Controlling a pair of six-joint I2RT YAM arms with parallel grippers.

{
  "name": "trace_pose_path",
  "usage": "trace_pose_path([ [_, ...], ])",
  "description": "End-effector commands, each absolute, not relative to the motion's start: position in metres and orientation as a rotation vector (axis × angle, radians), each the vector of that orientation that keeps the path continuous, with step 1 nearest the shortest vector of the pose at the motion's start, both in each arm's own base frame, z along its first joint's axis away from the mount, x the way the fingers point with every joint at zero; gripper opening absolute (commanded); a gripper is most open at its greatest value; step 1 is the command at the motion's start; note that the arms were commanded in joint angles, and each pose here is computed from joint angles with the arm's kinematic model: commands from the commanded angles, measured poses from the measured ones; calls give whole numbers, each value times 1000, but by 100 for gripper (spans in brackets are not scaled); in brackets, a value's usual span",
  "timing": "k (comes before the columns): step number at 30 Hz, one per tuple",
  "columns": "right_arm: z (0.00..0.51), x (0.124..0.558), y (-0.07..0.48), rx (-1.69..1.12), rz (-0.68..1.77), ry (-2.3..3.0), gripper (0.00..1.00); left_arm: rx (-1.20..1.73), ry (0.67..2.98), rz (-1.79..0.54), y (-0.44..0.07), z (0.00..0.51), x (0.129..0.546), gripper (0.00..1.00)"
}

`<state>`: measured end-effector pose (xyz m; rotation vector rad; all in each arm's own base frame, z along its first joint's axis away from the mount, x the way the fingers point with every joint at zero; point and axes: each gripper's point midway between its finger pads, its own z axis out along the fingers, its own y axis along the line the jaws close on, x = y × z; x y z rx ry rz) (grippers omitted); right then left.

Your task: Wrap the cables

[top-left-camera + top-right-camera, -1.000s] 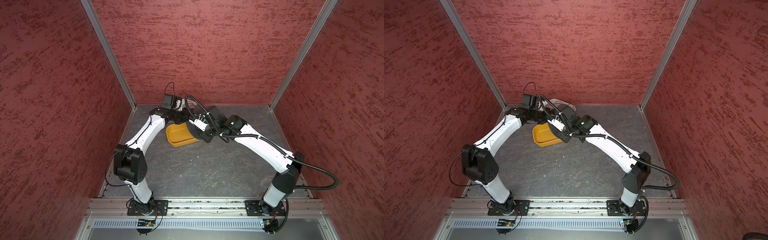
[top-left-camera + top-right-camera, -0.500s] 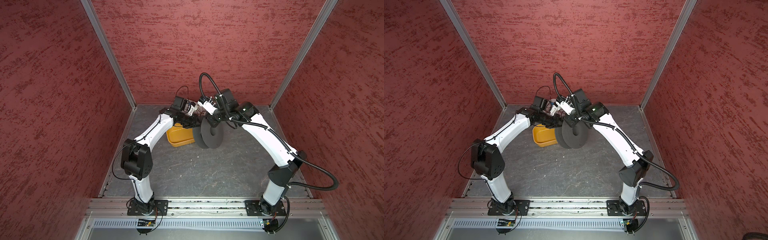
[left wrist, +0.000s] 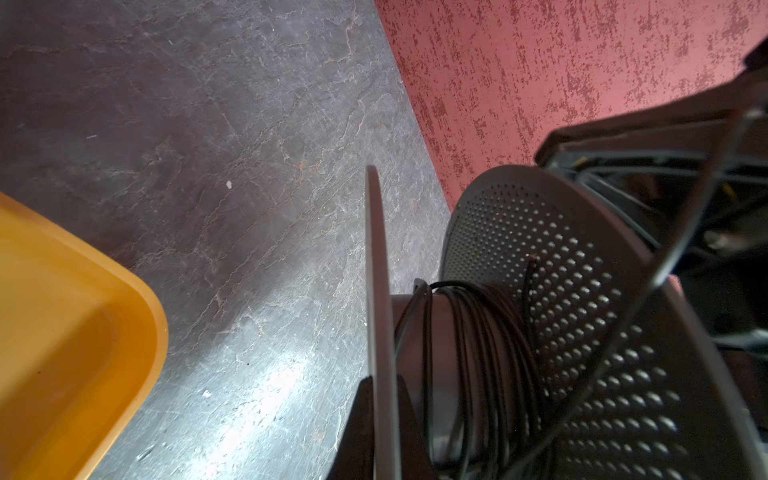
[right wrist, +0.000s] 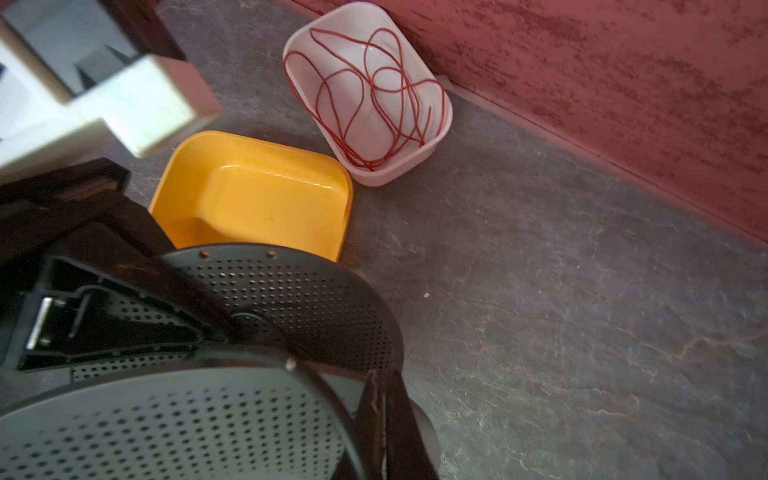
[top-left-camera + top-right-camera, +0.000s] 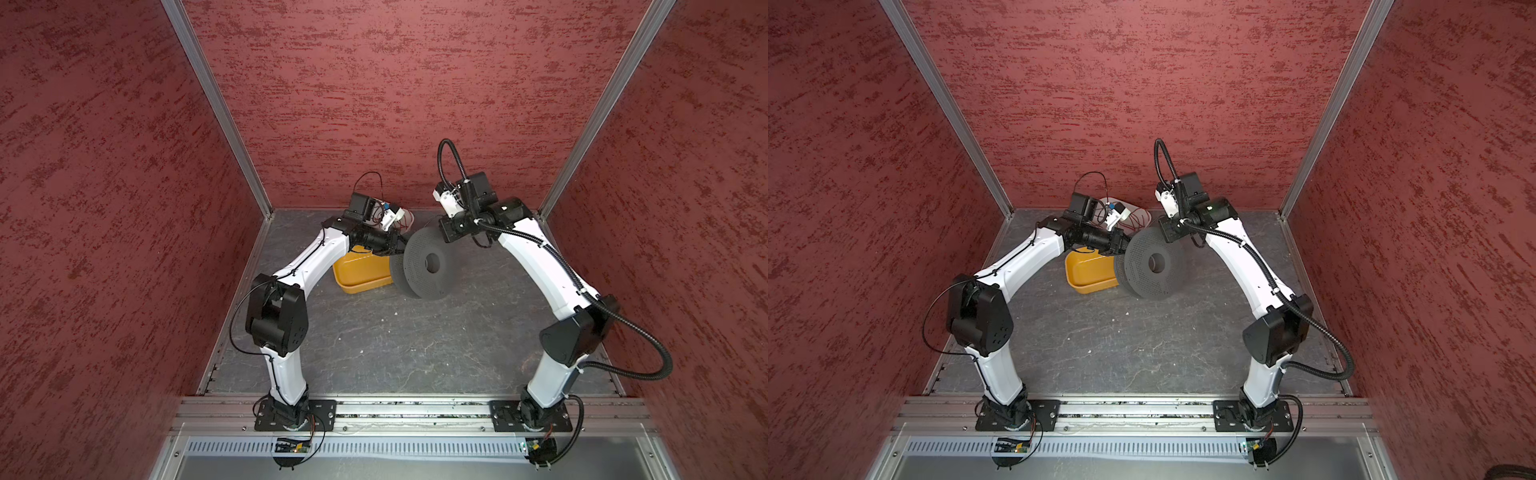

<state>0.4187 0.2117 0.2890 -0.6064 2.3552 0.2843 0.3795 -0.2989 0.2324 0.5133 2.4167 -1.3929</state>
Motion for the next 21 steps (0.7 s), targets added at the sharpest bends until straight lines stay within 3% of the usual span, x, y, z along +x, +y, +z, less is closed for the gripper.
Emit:
trace_pose_path([
  [1,301,424,186,-476,204,2340,2,669,2253,-1560,-314,265,370,0],
  [12,279,435,128,-341,-166,2374,0,703,2266,-1527,-312,262,373,0],
  [17,262,429,144,-401,3,2410,3,735,2236,-1605,-314,266,370,0],
  [21,260,428,151,-409,276,2395,2,718,2210,-1685,-307,270,378,0],
])
